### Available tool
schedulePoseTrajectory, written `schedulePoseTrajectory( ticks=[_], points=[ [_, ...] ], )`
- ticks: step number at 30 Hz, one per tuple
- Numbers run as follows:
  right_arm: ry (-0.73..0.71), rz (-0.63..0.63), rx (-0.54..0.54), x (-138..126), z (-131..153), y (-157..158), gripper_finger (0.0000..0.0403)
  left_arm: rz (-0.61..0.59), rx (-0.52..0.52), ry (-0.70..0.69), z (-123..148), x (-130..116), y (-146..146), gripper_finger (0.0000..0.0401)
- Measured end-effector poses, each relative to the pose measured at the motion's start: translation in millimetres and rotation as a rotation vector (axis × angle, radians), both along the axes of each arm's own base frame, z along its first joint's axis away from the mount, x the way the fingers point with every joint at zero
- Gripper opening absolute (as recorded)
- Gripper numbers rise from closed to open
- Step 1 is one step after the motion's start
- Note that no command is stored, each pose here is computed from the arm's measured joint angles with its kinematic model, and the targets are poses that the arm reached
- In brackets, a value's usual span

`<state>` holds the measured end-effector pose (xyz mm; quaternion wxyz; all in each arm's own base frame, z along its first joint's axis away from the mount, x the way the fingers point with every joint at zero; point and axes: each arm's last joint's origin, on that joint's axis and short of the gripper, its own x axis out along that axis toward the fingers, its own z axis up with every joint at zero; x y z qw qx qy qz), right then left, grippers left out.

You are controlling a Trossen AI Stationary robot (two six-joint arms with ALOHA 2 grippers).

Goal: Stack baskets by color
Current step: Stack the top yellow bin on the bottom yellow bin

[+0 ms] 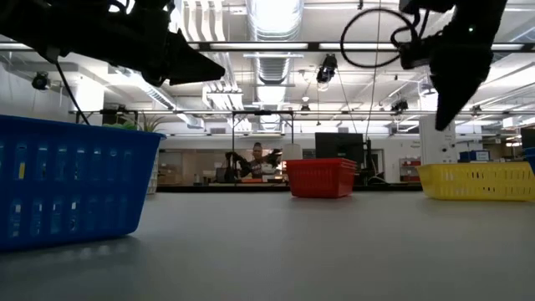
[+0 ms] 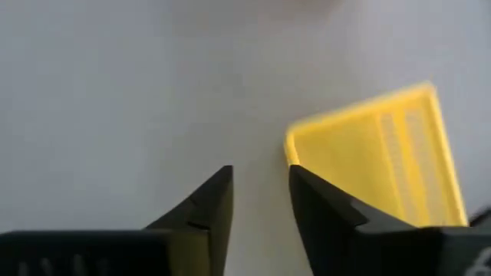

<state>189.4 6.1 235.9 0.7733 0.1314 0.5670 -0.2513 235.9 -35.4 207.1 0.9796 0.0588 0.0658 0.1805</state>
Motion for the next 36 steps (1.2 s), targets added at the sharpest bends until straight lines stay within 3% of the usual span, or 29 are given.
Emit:
schedulePoseTrajectory(
  ticks=[4, 11, 24, 36],
  points=[
    [0.129, -0.013, 0.096, -1, -10, -6, 0.0150, 0.000, 0.000, 0.002, 0, 0, 0, 0.0130],
    [0.290, 0.189, 0.052, -1, -29, -10, 0.0172, -0.002, 0.015, 0.014, -1, 0, 0, 0.0130],
    [0.292, 0.188, -0.096, 1, -39, -14, 0.0150, -0.006, 0.050, 0.027, -1, 0, 0, 0.0130],
    [0.313, 0.145, -0.088, 5, -50, -20, 0.0130, -0.006, 0.048, 0.026, -1, 0, 0, 0.0130]
  ],
)
